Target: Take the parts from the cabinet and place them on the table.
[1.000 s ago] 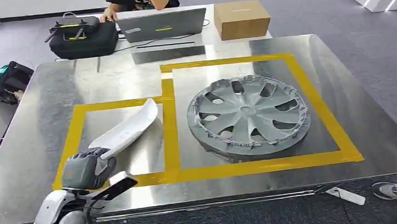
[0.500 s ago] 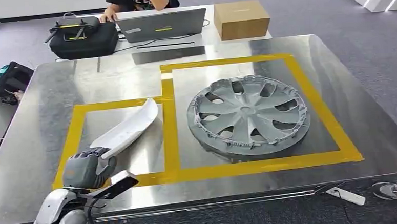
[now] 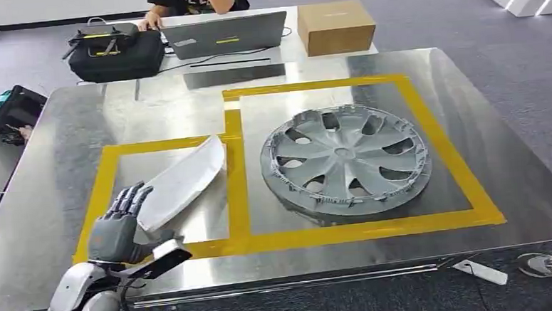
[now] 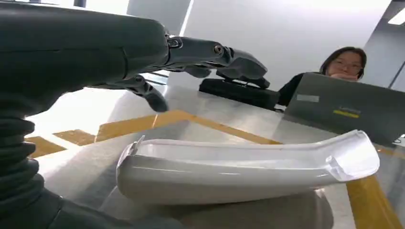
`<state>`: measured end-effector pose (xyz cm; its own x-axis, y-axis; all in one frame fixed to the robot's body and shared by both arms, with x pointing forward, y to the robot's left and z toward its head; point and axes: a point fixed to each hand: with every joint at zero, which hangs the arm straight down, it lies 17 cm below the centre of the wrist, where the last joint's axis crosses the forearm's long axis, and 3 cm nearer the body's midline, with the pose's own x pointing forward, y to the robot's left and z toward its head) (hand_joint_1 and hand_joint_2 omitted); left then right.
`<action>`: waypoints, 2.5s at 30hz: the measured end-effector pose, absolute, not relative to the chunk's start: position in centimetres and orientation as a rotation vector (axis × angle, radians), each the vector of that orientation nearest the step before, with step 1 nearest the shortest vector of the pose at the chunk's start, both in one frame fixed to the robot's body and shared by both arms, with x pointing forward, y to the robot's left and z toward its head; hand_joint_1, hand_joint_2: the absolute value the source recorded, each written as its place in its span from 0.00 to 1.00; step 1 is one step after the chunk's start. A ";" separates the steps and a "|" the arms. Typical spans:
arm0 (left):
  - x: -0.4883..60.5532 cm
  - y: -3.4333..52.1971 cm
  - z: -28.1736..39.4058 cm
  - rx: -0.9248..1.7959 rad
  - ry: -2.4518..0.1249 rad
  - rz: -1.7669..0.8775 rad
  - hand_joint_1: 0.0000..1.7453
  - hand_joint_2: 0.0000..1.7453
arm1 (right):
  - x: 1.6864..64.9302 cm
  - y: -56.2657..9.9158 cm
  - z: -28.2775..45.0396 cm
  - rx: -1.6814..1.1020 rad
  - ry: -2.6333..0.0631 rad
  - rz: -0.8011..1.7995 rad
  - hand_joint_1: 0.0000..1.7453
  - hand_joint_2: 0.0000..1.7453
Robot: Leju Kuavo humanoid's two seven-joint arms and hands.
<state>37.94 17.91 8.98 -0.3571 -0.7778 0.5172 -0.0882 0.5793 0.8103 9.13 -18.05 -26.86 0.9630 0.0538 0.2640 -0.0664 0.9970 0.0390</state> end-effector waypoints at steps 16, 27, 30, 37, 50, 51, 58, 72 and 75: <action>36.3 16.6 13.4 0.467 -2.042 -0.610 0.00 0.00 | 9.1 -18.1 -26.9 0.046 -0.266 0.065 0.00 0.00; 31.8 14.8 22.6 -0.052 -2.306 -0.313 0.00 0.00 | 9.2 -17.9 -26.8 0.052 -0.271 0.073 0.00 0.00; 31.0 15.2 25.0 -0.154 -2.346 -0.233 0.00 0.00 | 9.2 -17.9 -26.8 0.052 -0.273 0.073 0.00 0.00; 29.2 16.4 29.2 -0.359 -2.412 -0.140 0.00 0.00 | 9.2 -18.0 -26.8 0.051 -0.274 0.071 0.00 0.00; 29.5 20.3 30.2 -0.251 -2.448 -0.084 0.00 0.00 | 9.2 -18.0 -26.8 0.050 -0.274 0.063 0.00 0.00; 29.5 20.4 30.3 -0.245 -2.449 -0.081 0.00 0.00 | 9.2 -18.0 -26.8 0.050 -0.274 0.063 0.00 0.00; 29.6 20.5 30.1 -0.195 -2.449 -0.087 0.00 0.00 | 9.1 -18.0 -26.9 0.050 -0.272 0.061 0.00 0.00; 29.6 21.0 29.8 -0.155 -2.440 -0.060 0.00 0.00 | 9.8 -18.6 -26.8 0.038 -0.290 0.062 0.00 0.00; 29.7 21.0 29.8 -0.165 -2.439 -0.056 0.00 0.00 | 9.8 -19.0 -26.8 0.030 -0.296 0.059 0.00 0.00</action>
<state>29.71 21.01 29.77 -0.7588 0.1042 0.6429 0.1334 0.9911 -0.0031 9.85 -18.99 -26.85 0.9547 0.0540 0.2925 -0.0628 0.9978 0.0206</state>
